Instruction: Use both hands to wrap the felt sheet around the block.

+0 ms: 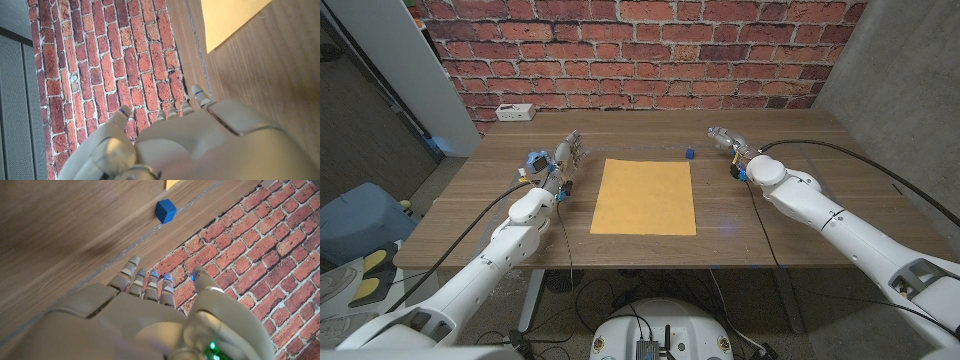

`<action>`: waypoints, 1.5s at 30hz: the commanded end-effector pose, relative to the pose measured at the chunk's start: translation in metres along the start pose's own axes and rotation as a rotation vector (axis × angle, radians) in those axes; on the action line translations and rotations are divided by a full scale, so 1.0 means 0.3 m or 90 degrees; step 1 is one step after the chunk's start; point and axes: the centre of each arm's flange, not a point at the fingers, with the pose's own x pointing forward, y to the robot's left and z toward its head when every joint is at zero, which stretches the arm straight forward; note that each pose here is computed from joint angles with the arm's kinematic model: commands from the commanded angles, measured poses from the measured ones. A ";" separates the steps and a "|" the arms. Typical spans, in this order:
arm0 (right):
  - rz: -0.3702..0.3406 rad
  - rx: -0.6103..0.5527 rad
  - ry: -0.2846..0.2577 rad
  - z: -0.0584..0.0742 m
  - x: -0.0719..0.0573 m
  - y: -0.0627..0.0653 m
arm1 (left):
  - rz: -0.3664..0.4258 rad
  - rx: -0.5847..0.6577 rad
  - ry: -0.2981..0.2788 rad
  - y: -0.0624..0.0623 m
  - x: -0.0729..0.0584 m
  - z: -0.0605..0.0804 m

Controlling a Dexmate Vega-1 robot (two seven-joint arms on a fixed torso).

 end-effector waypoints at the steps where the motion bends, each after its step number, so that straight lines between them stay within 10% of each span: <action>1: -0.023 -0.118 0.019 0.056 0.018 0.024 | 0.004 -0.001 -0.001 0.003 -0.015 0.001; 25: -0.103 -0.350 -0.024 0.127 0.047 0.171 | 0.005 -0.008 -0.005 0.015 -0.038 0.003; 45: -0.033 -0.430 0.018 0.136 0.126 0.218 | 0.017 -0.009 -0.007 0.039 -0.061 0.001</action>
